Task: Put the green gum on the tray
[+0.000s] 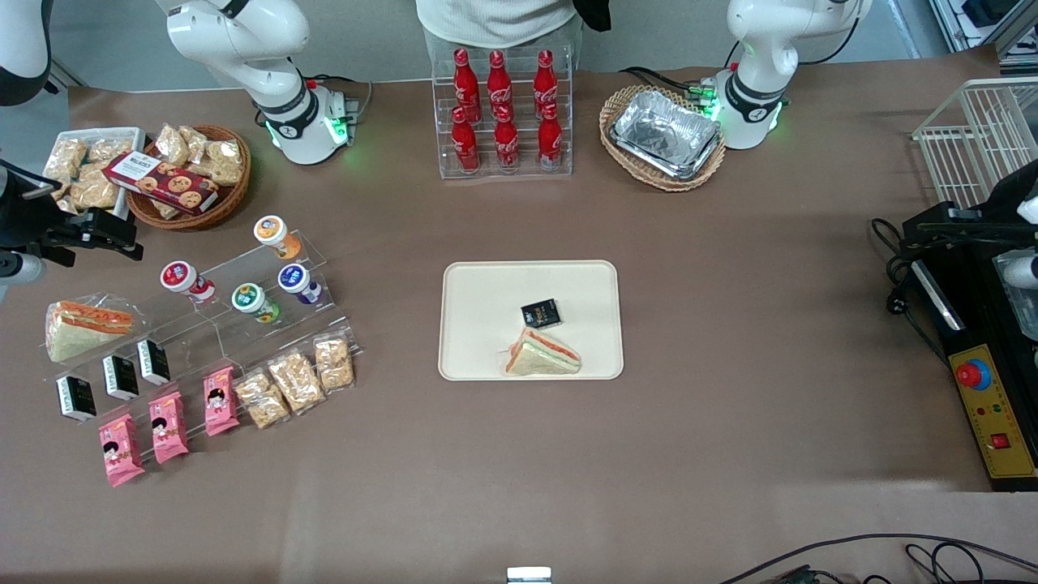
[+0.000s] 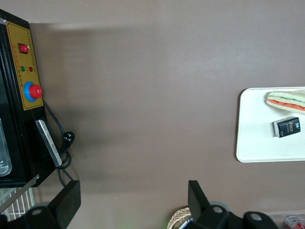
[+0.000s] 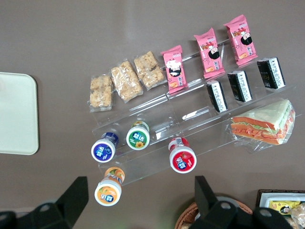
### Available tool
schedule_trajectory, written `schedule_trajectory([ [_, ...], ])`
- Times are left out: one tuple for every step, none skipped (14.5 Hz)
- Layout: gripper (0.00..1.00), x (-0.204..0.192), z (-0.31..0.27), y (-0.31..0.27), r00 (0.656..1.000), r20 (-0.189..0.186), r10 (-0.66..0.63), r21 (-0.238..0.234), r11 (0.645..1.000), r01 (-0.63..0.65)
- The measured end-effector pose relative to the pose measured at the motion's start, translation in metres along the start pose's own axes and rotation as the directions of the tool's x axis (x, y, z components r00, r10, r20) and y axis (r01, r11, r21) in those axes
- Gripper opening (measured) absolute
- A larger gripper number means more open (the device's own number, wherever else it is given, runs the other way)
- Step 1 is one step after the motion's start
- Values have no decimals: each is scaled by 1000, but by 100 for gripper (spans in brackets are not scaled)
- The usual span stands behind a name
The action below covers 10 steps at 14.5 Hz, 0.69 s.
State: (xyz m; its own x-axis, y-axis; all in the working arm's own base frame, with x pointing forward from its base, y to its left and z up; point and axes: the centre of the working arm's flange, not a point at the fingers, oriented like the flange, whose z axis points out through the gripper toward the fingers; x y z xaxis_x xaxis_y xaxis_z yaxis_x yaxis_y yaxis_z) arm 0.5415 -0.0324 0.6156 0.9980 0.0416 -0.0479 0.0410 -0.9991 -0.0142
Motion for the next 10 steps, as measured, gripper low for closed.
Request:
schedule_trajectory([
  [100,0,0,0,1000,0,0,0,1000,0],
  [100,0,0,0,1000,4,0,0,1000,0],
  [100,-1,1,0,1000,7,0,1,1000,0],
  [100,-1,1,0,1000,8,0,1,1000,0],
  [100,-1,1,0,1000,8,0,1,1000,0],
  [100,-1,1,0,1000,9,0,1,1000,0],
  [100,-1,1,0,1000,11,0,1,1000,0],
  [100,-1,2,1,1000,14,2,1,1000,-2],
  [100,-1,3,2,1000,18,3,2,1000,-3],
  [100,-2,4,2,1000,23,5,3,1000,-5],
])
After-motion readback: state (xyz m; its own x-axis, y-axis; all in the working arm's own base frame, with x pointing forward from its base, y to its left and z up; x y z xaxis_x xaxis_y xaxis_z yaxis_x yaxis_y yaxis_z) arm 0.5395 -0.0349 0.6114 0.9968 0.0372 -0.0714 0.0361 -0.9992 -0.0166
